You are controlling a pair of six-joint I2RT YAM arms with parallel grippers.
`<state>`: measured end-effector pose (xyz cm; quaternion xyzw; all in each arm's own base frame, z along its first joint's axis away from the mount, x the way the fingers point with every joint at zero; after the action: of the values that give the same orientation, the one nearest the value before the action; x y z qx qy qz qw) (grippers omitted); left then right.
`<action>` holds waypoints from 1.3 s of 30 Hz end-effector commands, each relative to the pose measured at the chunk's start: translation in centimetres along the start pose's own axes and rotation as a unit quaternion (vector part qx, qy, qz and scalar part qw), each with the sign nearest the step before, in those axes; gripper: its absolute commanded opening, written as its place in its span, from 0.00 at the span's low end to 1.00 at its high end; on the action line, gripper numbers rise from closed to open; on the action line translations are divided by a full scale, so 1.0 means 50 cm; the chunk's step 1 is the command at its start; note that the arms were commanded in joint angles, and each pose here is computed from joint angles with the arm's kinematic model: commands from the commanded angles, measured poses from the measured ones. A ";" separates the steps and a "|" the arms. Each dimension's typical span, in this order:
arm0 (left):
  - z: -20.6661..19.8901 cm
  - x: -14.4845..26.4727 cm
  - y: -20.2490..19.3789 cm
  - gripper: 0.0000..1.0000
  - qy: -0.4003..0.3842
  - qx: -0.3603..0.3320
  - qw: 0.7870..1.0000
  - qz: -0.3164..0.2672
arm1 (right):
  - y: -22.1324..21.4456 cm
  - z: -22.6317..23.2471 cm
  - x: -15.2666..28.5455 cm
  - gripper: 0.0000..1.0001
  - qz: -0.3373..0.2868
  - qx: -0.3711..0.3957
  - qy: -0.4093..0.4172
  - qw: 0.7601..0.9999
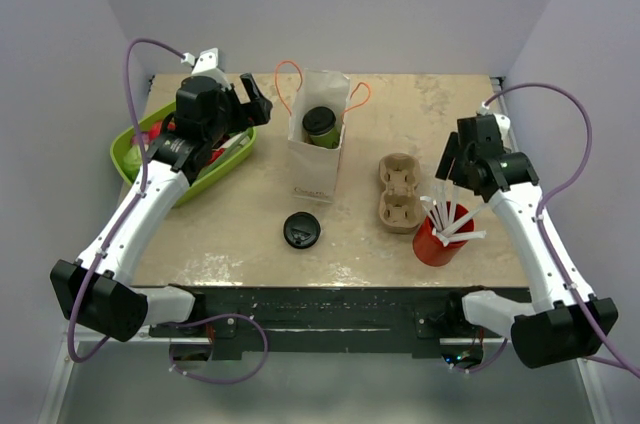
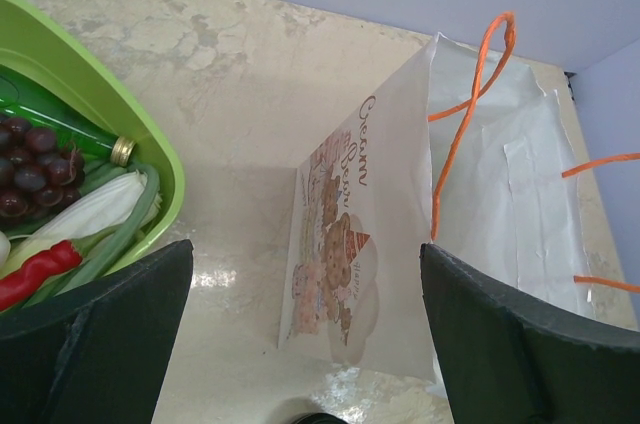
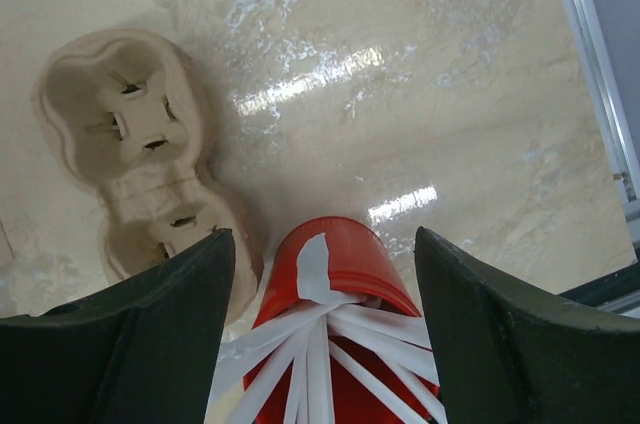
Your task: Pack the takeout coffee
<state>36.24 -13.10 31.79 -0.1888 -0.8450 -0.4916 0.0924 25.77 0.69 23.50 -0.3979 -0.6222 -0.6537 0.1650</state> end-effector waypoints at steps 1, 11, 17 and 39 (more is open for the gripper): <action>-0.006 0.011 0.019 1.00 -0.009 -0.004 1.000 -0.021 | -0.017 -0.010 -0.002 0.72 0.001 -0.032 -0.013 0.999; -0.005 0.007 0.011 1.00 -0.008 -0.004 1.000 -0.014 | -0.030 0.007 -0.010 0.37 0.001 -0.035 0.019 0.999; -0.006 0.008 0.012 1.00 -0.009 -0.004 1.000 -0.015 | 0.039 -0.014 0.055 0.00 -0.062 -0.032 0.022 0.997; -0.007 0.026 0.029 1.00 -0.007 -0.005 0.999 -0.031 | 0.477 0.237 0.557 0.00 -0.435 0.062 0.562 0.701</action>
<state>36.02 -12.84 31.44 -0.1855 -0.8441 -0.4933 0.0987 27.19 8.95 56.69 0.1898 -0.6099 -0.7655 0.0774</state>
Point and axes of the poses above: each gripper's point midway between its finger pads, its own x axis back along the fingers, its own z axis along the line the jaws close on, y = z × x, the point moved 3 cm from there along x, back along the fingers, and after that the axes turned 7 degrees about x, right-handed, at the moved point
